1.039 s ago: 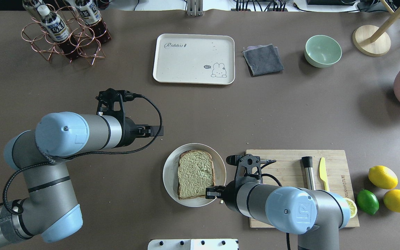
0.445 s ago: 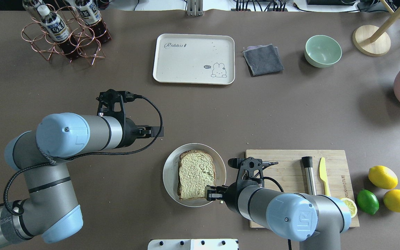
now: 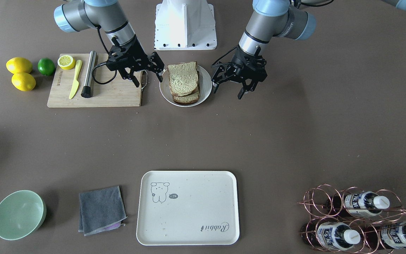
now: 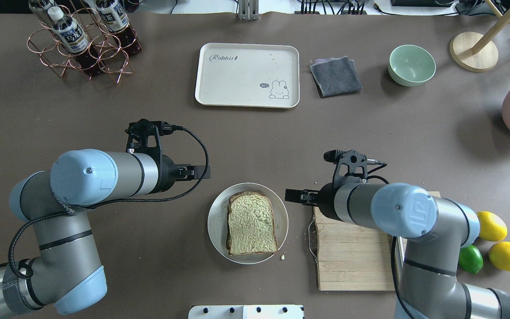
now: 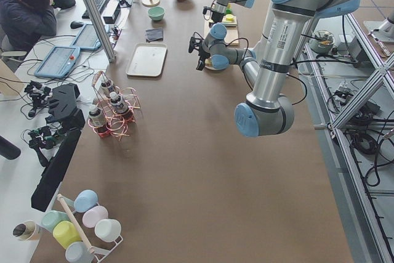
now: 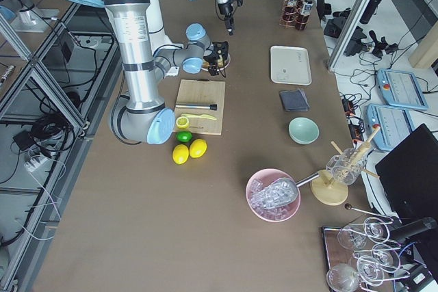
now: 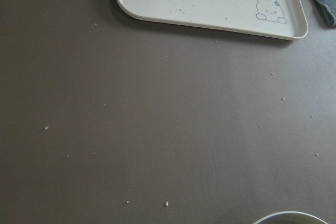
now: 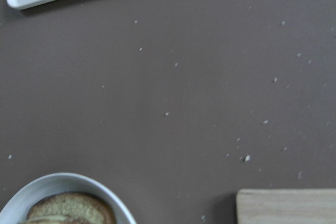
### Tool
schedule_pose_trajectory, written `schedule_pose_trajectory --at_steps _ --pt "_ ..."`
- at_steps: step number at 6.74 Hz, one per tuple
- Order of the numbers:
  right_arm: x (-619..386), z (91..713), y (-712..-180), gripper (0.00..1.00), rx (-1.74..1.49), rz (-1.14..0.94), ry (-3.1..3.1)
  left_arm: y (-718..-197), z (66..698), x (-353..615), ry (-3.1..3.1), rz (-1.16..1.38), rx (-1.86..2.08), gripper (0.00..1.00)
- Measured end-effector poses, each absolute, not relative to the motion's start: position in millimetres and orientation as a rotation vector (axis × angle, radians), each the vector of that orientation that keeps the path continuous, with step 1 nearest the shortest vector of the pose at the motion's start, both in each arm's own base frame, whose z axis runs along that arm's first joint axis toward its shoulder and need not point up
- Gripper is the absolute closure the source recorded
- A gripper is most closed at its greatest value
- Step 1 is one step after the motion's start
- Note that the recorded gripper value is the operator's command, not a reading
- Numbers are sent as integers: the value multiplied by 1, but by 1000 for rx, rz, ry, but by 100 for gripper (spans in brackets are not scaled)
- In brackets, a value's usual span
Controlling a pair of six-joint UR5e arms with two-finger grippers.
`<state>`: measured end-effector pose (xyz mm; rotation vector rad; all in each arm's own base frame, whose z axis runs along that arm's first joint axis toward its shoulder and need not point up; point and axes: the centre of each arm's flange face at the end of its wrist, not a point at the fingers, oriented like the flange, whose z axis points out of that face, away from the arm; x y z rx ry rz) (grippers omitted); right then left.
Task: Make sandwich and place on tray
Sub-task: 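Withdraw the right arm away while the left gripper moves toward the plate, then grasp the rim of the white plate with the left gripper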
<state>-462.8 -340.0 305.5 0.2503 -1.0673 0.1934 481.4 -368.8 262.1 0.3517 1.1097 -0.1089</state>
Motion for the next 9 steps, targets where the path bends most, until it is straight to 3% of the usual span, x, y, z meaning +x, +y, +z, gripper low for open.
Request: schedule_pose_trajectory --at_steps 2,3,5,9 --pt "-391 329 -416 0 251 123 -920 -355 269 491 1111 -130 306 7" --pt "-346 341 -451 0 253 79 -844 -344 274 497 1109 -141 276 15" --pt "-264 376 -487 0 268 -1 -747 -321 281 513 1108 -126 231 57" --pt "-138 447 -496 0 269 -112 -708 -301 290 540 1101 -87 200 58"
